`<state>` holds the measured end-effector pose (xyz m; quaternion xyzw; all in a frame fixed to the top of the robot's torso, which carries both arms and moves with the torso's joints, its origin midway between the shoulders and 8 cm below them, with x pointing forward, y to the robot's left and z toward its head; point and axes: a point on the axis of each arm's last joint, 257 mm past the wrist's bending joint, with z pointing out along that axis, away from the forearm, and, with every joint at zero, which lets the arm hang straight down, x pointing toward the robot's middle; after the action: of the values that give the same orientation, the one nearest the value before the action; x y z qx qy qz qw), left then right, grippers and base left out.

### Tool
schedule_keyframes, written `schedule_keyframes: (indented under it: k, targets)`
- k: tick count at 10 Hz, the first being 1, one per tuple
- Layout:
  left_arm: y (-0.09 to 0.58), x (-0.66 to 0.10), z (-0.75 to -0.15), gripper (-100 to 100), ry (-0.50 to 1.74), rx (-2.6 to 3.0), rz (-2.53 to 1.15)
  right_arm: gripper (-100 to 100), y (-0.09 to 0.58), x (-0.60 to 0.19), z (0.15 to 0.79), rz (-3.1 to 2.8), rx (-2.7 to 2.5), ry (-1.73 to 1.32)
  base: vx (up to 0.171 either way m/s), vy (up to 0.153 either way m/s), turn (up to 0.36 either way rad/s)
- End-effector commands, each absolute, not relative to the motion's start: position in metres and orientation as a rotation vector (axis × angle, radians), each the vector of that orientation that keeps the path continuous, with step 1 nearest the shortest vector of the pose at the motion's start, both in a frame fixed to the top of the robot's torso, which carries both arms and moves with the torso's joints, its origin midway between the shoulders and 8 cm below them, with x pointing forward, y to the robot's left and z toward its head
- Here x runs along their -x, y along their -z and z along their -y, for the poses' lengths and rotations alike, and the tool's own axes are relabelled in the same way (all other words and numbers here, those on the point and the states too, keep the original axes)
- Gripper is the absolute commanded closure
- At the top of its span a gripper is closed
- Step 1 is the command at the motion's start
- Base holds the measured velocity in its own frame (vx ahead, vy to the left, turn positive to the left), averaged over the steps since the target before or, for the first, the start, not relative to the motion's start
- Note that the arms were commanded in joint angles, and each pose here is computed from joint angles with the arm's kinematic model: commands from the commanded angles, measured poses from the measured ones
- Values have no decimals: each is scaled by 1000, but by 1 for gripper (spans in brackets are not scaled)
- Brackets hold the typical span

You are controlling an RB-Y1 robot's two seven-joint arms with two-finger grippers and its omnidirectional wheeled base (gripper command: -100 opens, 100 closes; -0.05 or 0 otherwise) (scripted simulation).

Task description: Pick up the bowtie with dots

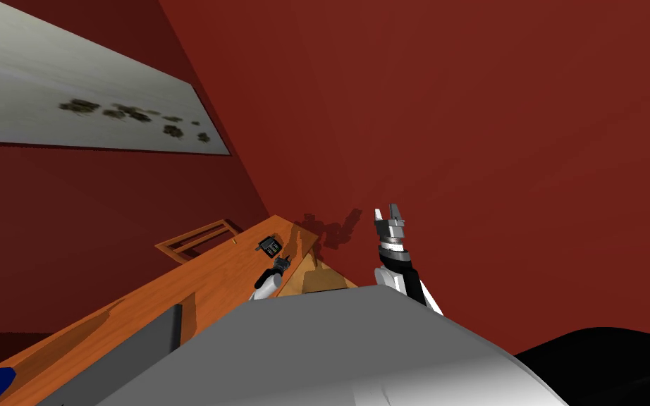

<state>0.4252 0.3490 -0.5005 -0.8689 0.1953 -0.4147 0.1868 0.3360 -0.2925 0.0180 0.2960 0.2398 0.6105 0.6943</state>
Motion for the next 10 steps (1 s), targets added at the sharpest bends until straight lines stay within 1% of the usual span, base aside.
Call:
schedule_keyframes:
  k: [1, 2, 5, 6, 10]
  targets:
    - [501, -425, -349, 0, 1168, 2446, -550, 0, -18, -336, 292, -535, -661, -1363, 0, 0, 0]
    - [506, -422, -342, -100, 1167, 2445, -545, 0, -18, -336, 292, -535, -661, -1363, 49, 38, -25]
    - [509, -420, -338, -100, 1166, 2446, -543, 0, -18, -336, 293, -536, -661, -1363, 67, 51, -14]
    - [509, -420, -338, 100, 1167, 2444, -543, 0, -18, -336, 292, -535, -661, -1363, 7, 5, 0]
    - [509, -421, -338, 100, 1166, 2442, -546, 0, -18, -336, 292, -535, -661, -1363, 0, -1, -3]
